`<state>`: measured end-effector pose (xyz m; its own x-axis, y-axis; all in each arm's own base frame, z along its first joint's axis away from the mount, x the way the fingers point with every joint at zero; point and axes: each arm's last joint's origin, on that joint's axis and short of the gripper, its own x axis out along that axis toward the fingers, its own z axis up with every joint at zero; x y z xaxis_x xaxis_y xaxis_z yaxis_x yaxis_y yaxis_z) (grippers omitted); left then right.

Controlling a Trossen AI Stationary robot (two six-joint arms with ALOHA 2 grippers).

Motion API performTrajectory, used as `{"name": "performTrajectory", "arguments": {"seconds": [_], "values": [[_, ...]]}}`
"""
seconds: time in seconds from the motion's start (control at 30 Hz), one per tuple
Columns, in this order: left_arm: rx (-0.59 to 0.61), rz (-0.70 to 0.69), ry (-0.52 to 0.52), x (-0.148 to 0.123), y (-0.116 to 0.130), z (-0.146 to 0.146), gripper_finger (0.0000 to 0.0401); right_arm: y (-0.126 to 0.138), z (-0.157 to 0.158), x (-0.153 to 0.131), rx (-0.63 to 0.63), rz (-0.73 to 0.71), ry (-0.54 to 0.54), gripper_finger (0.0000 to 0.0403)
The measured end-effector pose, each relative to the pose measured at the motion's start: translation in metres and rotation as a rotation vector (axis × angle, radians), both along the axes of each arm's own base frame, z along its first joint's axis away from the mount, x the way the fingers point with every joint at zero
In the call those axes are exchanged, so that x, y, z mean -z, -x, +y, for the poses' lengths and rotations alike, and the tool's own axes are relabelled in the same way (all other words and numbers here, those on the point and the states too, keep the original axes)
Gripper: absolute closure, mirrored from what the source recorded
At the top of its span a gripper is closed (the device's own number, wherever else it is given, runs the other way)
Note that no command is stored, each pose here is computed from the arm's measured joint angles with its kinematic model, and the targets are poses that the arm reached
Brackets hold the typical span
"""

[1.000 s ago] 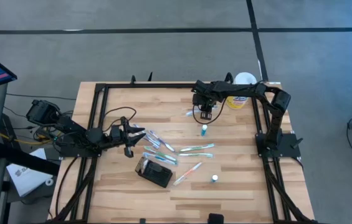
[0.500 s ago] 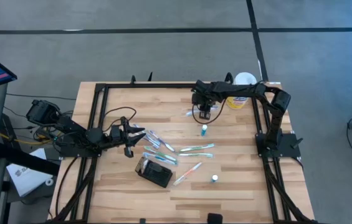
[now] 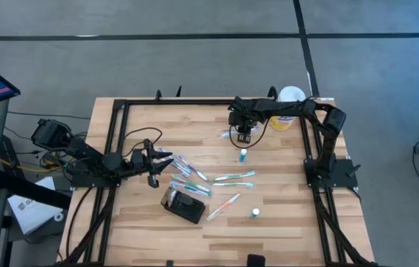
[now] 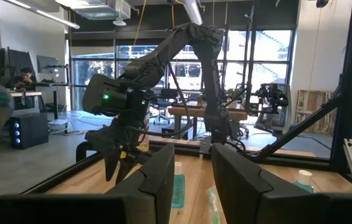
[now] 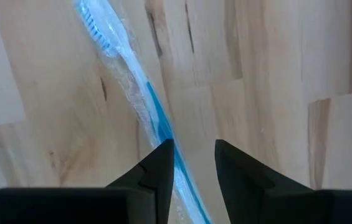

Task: Pick & Place toothbrushing station
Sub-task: Put the blue toothbrush into the mesh organizer

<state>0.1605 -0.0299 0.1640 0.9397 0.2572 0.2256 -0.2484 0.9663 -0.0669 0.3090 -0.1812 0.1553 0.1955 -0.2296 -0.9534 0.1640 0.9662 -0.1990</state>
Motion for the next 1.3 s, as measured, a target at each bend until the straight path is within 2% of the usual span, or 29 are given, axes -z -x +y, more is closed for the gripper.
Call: {"name": "performTrajectory", "arguments": {"seconds": [0.9, 1.17, 1.3], "values": [[0.0, 0.0, 0.0, 0.0, 0.0, 0.0, 0.0298, -0.001, 0.01, 0.0, -0.012, 0.025, -0.052, 0.0296], [0.0, 0.0, 0.0, 0.0, 0.0, 0.0, 0.0298, 0.0, -0.001, 0.0, 0.015, -0.019, -0.026, 0.0296], [0.0, 0.0, 0.0, 0.0, 0.0, 0.0, 0.0298, 0.0, 0.0, 0.0, 0.006, -0.038, -0.046, 0.0296]]}}
